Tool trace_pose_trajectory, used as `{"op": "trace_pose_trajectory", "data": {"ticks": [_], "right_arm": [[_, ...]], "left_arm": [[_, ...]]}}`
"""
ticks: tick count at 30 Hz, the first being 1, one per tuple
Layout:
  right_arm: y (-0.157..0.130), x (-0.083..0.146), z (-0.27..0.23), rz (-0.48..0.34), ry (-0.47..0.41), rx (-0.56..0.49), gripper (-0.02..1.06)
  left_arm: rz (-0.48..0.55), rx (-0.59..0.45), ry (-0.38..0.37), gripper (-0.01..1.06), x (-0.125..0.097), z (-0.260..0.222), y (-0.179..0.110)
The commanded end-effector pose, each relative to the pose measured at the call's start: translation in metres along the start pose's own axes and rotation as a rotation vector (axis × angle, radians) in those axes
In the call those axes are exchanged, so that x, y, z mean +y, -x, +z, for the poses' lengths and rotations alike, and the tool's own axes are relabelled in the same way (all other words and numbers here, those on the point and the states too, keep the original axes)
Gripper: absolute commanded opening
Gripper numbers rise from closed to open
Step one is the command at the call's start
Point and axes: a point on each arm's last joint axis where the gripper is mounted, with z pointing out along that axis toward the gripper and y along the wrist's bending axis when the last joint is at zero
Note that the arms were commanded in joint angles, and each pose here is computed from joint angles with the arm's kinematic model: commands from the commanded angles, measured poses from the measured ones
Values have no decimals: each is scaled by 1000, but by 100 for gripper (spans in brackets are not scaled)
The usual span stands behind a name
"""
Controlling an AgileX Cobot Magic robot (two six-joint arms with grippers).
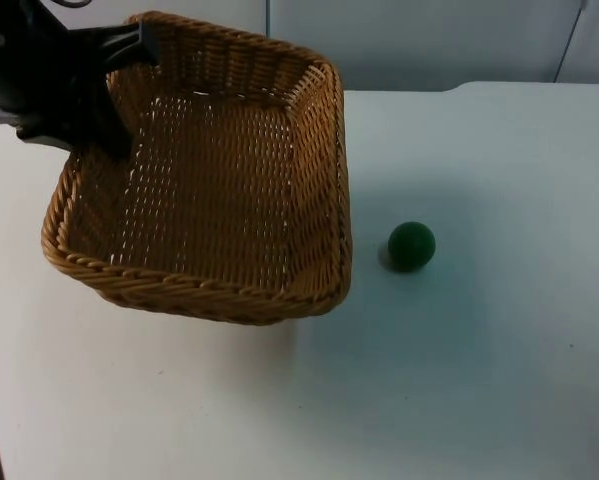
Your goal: Pick up the basket with the left hand and place the ball into the basket with the right hand.
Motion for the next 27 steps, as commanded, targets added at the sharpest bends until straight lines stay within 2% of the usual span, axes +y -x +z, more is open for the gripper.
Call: {"op": "trace_pose_trajectory", "data": {"ticks": [1, 2, 6, 7, 9, 11, 12, 14, 15, 16, 18, 20, 21, 24, 25, 27], "right_arm": [[21, -2, 23, -18, -8, 59, 0], [21, -2, 23, -18, -8, 59, 0], [58, -2, 76, -50, -1, 195, 0], [58, -2, 76, -50, -1, 195, 0], [69, -2, 100, -81, 9, 272, 1], [80, -2, 120, -82, 14, 339, 8], [80, -2, 120, -82, 14, 339, 8], [86, -2, 140, -82, 17, 388, 24], [90, -1, 155, -72, 20, 408, 37], [90, -1, 155, -72, 20, 408, 37], [93, 3, 170, -13, 48, 417, 55], [95, 8, 184, 57, 94, 413, 66], [95, 8, 184, 57, 94, 413, 66], [97, 20, 198, 166, 192, 383, 70], [97, 27, 203, 173, 225, 376, 70], [96, 33, 206, 171, 239, 378, 70]], "left_arm": [[-17, -23, -11, 0, -1, -3, 2], [-17, -23, -11, 0, -1, -3, 2], [-17, -23, -11, 0, -1, -3, 2], [-17, -23, -11, 0, -1, -3, 2], [-17, -23, -11, 0, -1, -3, 2], [-17, -23, -11, 0, -1, -3, 2], [-17, -23, -11, 0, -1, -3, 2], [-17, -23, -11, 0, -1, -3, 2], [-17, -23, -11, 0, -1, -3, 2], [-17, -23, -11, 0, -1, -3, 2], [-17, -23, -11, 0, -1, -3, 2], [-17, -23, -11, 0, -1, -3, 2], [-17, -23, -11, 0, -1, -3, 2], [-17, -26, -11, 0, -1, -3, 2], [-17, -26, -11, 0, -1, -3, 2], [-17, -26, -11, 0, -1, -3, 2]]}}
